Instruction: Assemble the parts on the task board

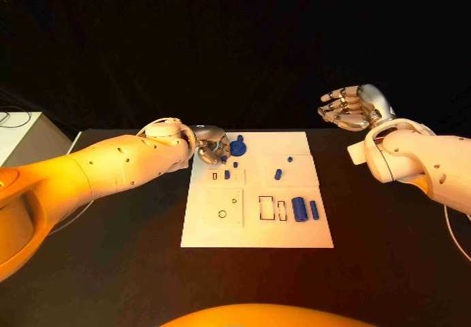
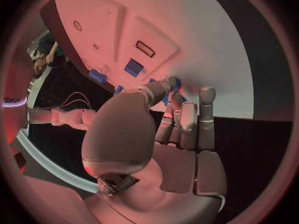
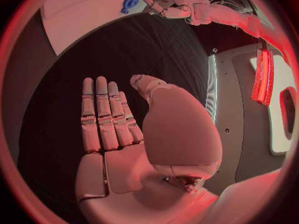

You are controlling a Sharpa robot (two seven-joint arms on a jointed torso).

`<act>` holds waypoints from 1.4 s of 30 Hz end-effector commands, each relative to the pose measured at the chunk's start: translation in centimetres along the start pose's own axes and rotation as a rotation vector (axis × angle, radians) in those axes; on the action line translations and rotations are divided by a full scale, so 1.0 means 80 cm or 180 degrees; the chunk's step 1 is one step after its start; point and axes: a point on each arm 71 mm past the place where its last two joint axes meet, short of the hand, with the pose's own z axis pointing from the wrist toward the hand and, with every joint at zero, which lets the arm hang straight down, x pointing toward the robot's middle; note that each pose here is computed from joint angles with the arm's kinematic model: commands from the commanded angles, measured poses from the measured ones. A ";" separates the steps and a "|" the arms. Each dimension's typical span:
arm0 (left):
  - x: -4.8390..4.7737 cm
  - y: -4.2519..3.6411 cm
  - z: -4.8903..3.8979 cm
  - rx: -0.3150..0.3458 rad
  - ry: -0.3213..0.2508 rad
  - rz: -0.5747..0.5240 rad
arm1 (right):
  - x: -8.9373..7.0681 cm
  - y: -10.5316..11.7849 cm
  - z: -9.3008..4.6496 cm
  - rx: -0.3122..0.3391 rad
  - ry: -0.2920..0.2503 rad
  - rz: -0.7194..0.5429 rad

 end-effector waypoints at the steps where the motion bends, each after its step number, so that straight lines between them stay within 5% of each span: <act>1: 0.005 -0.0006 0.001 -0.0029 0.0125 -0.0012 | 0.002 0.001 0.000 -0.0027 0.0049 0.0008; 26: 0.001 0.0049 0.000 -0.0081 0.0015 -0.0069 | 0.003 0.002 0.000 -0.0028 0.0057 0.0011; 42: -0.005 0.0075 -0.001 -0.0102 -0.0208 -0.0043 | 0.003 0.001 0.000 -0.0022 0.0056 0.0010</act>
